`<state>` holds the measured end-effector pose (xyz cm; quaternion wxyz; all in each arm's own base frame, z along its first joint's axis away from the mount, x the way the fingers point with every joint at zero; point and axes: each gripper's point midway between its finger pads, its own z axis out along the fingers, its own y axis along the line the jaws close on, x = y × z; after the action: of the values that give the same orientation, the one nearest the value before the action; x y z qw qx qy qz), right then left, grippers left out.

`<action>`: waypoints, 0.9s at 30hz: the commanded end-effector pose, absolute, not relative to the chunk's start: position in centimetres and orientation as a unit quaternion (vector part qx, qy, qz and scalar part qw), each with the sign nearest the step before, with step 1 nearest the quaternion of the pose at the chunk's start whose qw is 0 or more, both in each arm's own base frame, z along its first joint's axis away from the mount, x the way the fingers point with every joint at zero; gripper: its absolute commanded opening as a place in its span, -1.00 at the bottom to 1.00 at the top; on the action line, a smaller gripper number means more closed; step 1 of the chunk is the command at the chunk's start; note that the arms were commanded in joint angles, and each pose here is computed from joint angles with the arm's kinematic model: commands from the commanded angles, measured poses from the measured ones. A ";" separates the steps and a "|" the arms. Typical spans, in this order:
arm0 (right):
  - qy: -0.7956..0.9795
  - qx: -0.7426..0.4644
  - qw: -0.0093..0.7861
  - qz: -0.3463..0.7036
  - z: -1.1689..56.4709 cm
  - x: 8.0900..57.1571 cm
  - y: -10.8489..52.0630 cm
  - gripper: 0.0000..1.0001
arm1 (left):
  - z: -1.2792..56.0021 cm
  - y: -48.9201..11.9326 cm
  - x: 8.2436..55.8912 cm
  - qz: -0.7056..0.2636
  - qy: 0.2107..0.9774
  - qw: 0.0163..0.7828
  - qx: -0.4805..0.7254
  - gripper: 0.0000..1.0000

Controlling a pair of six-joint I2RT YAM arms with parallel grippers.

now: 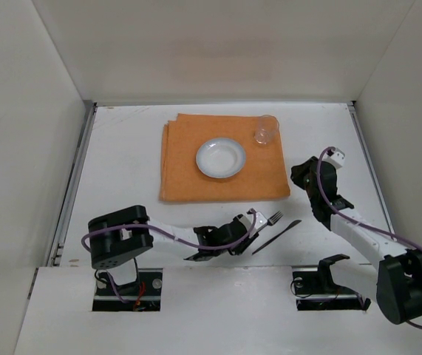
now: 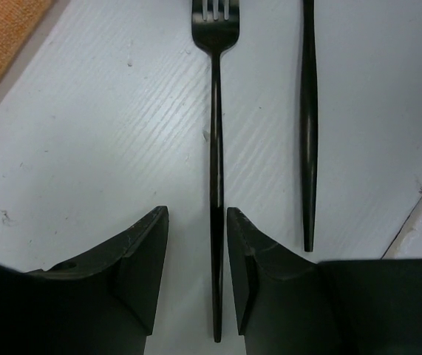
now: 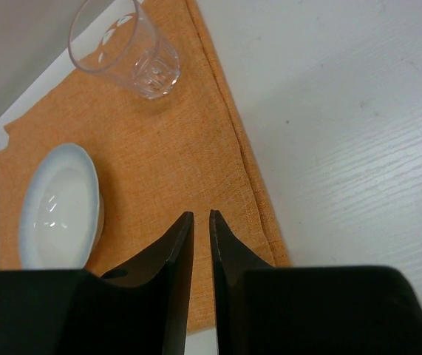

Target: Set the dinner table for one person

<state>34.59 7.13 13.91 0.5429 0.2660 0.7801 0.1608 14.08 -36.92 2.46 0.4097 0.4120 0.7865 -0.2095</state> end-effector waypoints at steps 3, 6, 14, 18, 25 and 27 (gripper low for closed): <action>0.761 0.262 0.562 0.191 15.6 35.5 7.9 -0.59 | 4.0 -39.4 14.2 -0.239 0.767 0.421 0.420 -0.31; 0.758 0.263 0.564 0.194 15.8 35.4 7.8 -0.55 | 3.4 -39.7 14.5 -0.230 0.769 0.418 0.426 -0.40; 0.744 0.272 0.577 0.198 16.8 35.0 7.2 -0.17 | 3.2 -39.5 14.6 -0.210 0.764 0.432 0.430 -0.89; 0.729 0.296 0.586 0.196 17.2 34.6 5.9 0.09 | 7.2 -38.9 15.3 -0.217 0.754 0.474 0.399 -0.93; 0.699 0.332 0.608 0.178 17.9 33.8 3.2 0.32 | 15.9 -36.0 18.3 -0.234 0.739 0.560 0.293 -0.93; 0.701 0.332 0.606 0.178 17.7 33.8 3.3 0.33 | 18.3 -34.0 19.8 -0.228 0.740 0.584 0.244 -0.92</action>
<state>33.45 3.88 16.35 0.5839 0.3195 0.7260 0.1729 17.30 -36.60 14.54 0.5351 0.3238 0.7423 -0.2407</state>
